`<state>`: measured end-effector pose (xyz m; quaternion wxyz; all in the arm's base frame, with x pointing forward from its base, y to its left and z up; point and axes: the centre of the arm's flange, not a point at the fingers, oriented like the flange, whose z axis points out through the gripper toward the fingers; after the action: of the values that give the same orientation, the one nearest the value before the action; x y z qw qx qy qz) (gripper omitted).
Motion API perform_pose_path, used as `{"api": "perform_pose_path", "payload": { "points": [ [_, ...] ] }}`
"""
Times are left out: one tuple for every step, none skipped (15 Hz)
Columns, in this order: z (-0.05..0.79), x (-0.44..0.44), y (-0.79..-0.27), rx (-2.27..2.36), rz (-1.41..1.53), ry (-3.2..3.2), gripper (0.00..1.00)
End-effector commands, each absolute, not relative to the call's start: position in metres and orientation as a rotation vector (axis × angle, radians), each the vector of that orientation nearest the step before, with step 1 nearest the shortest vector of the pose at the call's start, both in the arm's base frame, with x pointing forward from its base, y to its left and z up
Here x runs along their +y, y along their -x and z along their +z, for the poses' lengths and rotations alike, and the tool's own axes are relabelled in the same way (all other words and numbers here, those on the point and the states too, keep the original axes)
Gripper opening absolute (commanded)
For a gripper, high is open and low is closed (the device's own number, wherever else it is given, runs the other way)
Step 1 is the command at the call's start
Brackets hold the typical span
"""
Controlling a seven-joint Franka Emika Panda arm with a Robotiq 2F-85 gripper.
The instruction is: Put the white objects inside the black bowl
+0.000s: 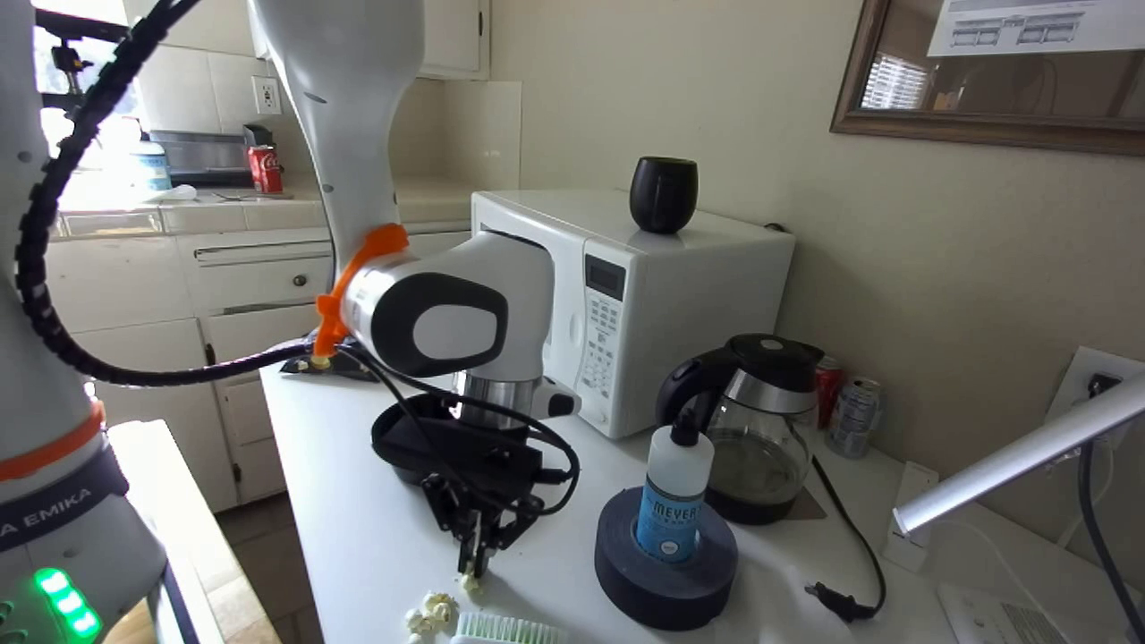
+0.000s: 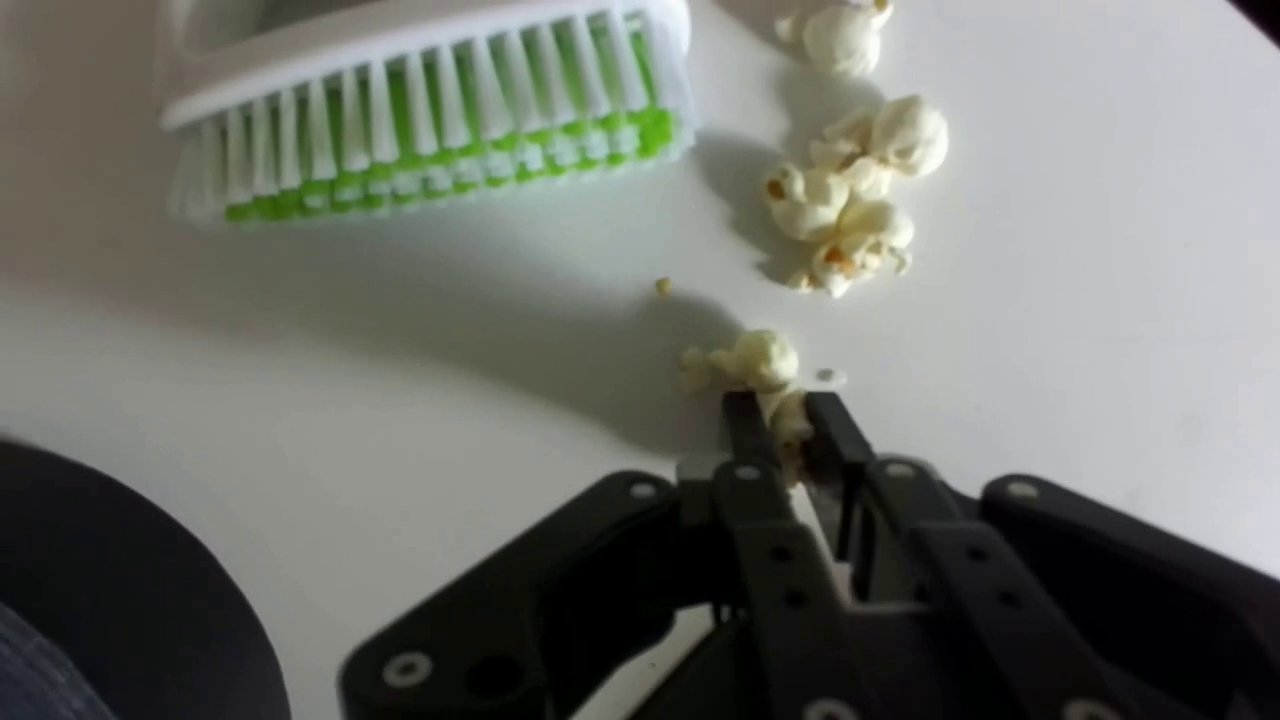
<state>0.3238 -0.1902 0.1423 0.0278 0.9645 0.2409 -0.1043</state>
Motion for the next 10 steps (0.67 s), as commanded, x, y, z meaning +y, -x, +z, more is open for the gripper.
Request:
{"api": "perform_pose_path", "payload": {
  "points": [
    [0.134, -0.192, -0.322, 0.722, -0.321, -2.978, 0.08],
    [0.136, -0.190, -0.321, 0.724, -0.316, -2.976, 0.04],
    [0.140, -0.188, -0.320, 0.732, -0.303, -2.972, 0.08],
    [0.143, -0.186, -0.318, 0.742, -0.294, -2.967, 0.08],
    [0.149, -0.182, -0.316, 0.758, -0.279, -2.958, 0.10],
    [0.153, -0.179, -0.315, 0.769, -0.263, -2.950, 0.10],
    [0.159, -0.174, -0.313, 0.795, -0.253, -2.940, 0.10],
    [0.167, -0.168, -0.312, 0.811, -0.231, -2.928, 0.10],
    [0.177, -0.160, -0.311, 0.850, -0.205, -2.913, 0.11],
    [0.187, -0.153, -0.313, 0.880, -0.179, -2.899, 0.09]
  ]
}}
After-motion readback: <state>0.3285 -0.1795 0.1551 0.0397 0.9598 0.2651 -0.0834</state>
